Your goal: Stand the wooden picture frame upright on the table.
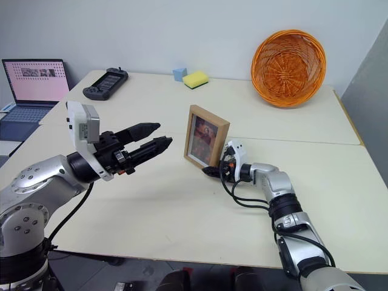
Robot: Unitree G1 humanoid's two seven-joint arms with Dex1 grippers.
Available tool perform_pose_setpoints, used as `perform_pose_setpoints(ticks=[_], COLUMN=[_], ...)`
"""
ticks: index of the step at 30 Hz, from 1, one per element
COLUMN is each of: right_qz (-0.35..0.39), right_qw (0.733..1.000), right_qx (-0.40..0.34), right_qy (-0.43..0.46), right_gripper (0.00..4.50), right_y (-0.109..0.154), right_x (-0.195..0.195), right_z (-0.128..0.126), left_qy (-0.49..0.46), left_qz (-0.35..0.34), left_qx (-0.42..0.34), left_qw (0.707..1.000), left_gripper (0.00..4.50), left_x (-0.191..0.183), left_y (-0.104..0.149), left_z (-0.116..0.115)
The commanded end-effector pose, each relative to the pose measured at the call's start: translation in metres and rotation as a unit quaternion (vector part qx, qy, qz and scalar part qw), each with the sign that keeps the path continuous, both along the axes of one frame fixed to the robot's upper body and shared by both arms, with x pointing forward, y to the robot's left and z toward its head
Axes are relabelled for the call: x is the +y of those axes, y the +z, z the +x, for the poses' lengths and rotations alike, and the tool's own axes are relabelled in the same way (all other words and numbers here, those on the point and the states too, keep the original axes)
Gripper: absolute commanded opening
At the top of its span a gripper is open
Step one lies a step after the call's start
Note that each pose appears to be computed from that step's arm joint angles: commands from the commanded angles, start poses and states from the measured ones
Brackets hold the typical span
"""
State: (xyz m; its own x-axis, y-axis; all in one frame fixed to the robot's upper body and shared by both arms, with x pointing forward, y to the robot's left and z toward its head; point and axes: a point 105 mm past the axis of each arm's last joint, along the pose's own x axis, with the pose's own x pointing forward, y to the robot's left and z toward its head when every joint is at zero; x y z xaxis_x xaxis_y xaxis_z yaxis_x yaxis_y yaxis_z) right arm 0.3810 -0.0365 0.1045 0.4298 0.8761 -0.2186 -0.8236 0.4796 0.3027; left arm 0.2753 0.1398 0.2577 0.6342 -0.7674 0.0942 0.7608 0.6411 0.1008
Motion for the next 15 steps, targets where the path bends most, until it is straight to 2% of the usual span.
perform_pose_setpoints(ticks=[1, 7, 15], right_qz=[0.003, -0.007, -0.008], right_qw=[1.0, 0.999, 0.997], right_qx=[-0.027, -0.035, -0.064], right_qy=[0.01, 0.004, -0.032], right_gripper=[3.29, 3.29, 3.29], right_y=[0.013, 0.015, 0.039], right_x=[0.004, -0.002, -0.038], right_z=[0.0, 0.0, -0.011], left_qy=[-0.006, -0.005, 0.01], left_qz=[-0.006, -0.005, -0.004], left_qx=[-0.022, -0.017, 0.011], left_qw=[1.0, 1.0, 1.0], left_gripper=[3.01, 3.01, 3.01], left_x=[-0.002, 0.001, 0.01], left_y=[0.008, 0.004, -0.011], left_z=[-0.002, 0.001, 0.008])
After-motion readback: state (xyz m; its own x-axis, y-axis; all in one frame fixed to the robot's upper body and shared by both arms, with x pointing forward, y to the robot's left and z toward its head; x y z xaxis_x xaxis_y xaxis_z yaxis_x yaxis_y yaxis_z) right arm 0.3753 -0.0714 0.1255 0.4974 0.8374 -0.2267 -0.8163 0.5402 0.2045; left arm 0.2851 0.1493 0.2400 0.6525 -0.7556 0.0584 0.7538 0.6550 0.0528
